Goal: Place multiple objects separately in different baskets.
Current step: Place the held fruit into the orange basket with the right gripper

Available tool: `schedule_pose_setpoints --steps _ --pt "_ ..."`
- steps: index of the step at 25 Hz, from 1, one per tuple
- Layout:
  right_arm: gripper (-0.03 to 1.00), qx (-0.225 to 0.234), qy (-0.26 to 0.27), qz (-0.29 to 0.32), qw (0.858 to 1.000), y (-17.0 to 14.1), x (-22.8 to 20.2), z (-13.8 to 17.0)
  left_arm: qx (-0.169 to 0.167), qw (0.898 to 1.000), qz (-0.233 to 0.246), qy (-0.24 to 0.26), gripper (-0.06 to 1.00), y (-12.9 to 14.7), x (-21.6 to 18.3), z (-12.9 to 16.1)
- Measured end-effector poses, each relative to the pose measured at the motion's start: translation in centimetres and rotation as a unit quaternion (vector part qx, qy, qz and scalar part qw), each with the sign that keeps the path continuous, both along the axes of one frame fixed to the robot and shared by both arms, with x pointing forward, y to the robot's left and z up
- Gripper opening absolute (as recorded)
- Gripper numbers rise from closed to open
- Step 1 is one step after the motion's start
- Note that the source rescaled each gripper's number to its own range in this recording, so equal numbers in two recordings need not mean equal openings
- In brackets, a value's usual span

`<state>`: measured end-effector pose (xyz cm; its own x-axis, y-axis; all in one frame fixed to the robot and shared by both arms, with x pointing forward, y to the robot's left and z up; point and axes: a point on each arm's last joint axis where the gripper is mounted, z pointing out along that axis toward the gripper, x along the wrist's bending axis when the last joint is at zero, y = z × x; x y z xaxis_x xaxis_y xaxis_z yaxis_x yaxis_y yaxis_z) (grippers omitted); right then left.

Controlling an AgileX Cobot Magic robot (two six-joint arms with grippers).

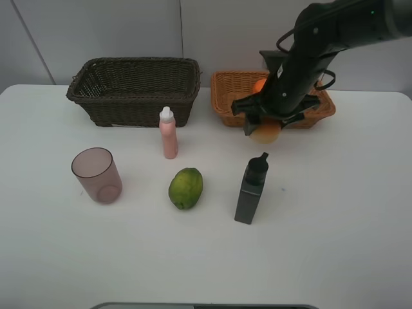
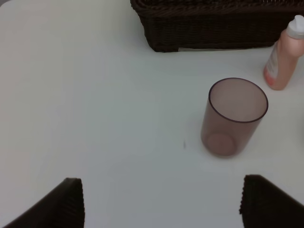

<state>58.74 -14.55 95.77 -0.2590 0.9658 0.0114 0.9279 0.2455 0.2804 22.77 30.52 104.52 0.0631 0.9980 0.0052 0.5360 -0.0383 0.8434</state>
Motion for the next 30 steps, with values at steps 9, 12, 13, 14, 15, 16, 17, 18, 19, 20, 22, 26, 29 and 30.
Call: schedule_pose_setpoints --steps 9,12,13,14,15,16,17,18,19,20,22,26,29,30 --pt "0.43 0.011 -0.039 -0.034 0.999 -3.3 3.9 4.4 0.0 1.0 0.0 0.0 0.85 0.0 0.0 0.0" --pt "0.43 0.013 -0.058 -0.044 0.997 -4.1 5.6 5.0 0.0 1.0 0.0 0.0 0.85 0.0 0.0 0.0" --pt "0.43 0.008 -0.061 -0.046 0.997 -4.4 6.1 4.8 0.0 1.0 0.0 0.0 0.85 0.0 0.0 0.0" --pt "0.43 0.003 -0.064 -0.047 0.997 -4.8 6.6 4.7 0.0 1.0 0.0 0.0 0.85 0.0 0.0 0.0" --pt "0.43 -0.001 -0.065 -0.05 0.997 -5.1 7.2 4.4 0.0 1.0 0.0 0.0 0.85 0.0 0.0 0.0" --pt "0.43 -0.005 -0.065 -0.052 0.997 -5.3 7.6 4.1 0.0 1.0 0.0 0.0 0.85 0.0 0.0 0.0" --pt "0.43 -0.008 -0.064 -0.054 0.996 -5.5 8.0 3.7 0.0 1.0 0.0 0.0 0.85 0.0 0.0 0.0" --pt "0.43 -0.012 -0.062 -0.057 0.996 -5.9 8.5 3.2 0.0 1.0 0.0 0.0 0.85 0.0 0.0 0.0" --pt "0.43 -0.012 -0.06 -0.06 0.996 -6.1 8.8 2.8 0.0 1.0 0.0 0.0 0.85 0.0 0.0 0.0" --pt "0.43 -0.014 -0.058 -0.063 0.996 -6.3 9.1 2.2 0.0 1.0 0.0 0.0 0.85 0.0 0.0 0.0" --pt "0.43 -0.015 -0.059 -0.069 0.996 -6.9 9.6 1.4 0.0 1.0 0.0 0.0 0.85 0.0 0.0 0.0" --pt "0.43 -0.014 -0.066 -0.077 0.995 -7.7 10.4 0.2 0.0 1.0 0.0 0.0 0.85 0.0 0.0 0.0" --pt "0.43 -0.015 -0.067 -0.08 0.994 -8.0 10.7 -0.6 0.0 1.0 0.0 0.0 0.85 0.0 0.0 0.0" --pt "0.43 -0.016 -0.065 -0.079 0.995 -8.1 10.8 -0.9 0.0 1.0 0.0 0.0 0.85 0.0 0.0 0.0"
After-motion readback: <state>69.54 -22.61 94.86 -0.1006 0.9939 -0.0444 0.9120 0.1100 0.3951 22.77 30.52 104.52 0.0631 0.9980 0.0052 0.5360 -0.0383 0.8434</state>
